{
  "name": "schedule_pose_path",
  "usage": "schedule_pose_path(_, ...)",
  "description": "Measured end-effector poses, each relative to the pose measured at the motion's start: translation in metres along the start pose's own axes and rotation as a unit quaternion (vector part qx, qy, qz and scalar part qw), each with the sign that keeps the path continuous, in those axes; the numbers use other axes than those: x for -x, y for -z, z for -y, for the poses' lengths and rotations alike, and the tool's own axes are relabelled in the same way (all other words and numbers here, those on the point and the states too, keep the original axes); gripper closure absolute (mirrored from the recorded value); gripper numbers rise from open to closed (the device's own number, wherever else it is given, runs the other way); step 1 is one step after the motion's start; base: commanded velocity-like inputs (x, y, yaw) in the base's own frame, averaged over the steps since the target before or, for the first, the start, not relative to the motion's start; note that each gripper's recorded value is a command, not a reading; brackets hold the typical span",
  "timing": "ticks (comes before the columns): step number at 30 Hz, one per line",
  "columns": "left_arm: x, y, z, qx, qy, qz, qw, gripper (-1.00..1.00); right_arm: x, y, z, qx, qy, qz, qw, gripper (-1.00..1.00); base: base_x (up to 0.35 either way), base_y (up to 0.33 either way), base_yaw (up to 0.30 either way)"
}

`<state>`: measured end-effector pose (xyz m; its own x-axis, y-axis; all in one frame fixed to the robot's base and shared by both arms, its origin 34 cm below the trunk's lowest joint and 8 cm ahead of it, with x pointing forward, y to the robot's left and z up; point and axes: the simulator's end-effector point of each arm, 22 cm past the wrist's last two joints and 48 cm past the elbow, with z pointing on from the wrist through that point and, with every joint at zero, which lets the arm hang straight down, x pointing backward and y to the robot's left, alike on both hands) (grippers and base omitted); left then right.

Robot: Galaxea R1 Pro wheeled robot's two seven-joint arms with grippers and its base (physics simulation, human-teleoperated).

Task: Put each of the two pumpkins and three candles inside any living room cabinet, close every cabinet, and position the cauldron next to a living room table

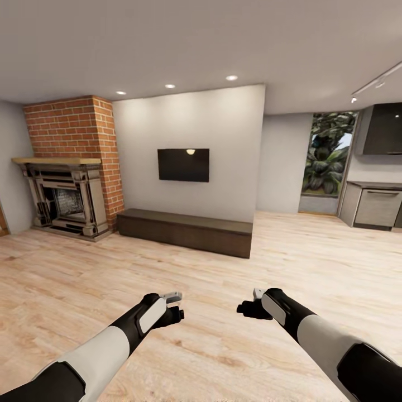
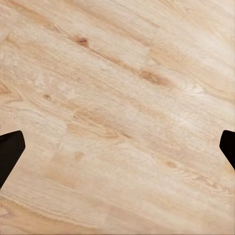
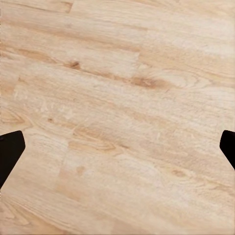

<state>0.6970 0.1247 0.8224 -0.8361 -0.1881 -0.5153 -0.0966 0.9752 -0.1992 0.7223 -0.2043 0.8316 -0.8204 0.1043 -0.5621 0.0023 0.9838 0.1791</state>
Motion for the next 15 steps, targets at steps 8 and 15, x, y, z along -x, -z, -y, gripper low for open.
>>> schedule_pose_path(8,0.0007,0.0042,0.0011,0.001,0.001,-0.007,1.0000,-1.00,0.0015,0.0039,-0.0015,0.000,0.000,-0.006,1.0000,-1.00,0.000,0.000,0.000)
schedule_pose_path(15,0.0032,0.0105,0.0024,0.002,0.001,-0.009,1.0000,-1.00,0.0044,0.0099,-0.0025,-0.001,0.001,-0.008,1.0000,-1.00,0.000,0.000,0.000)
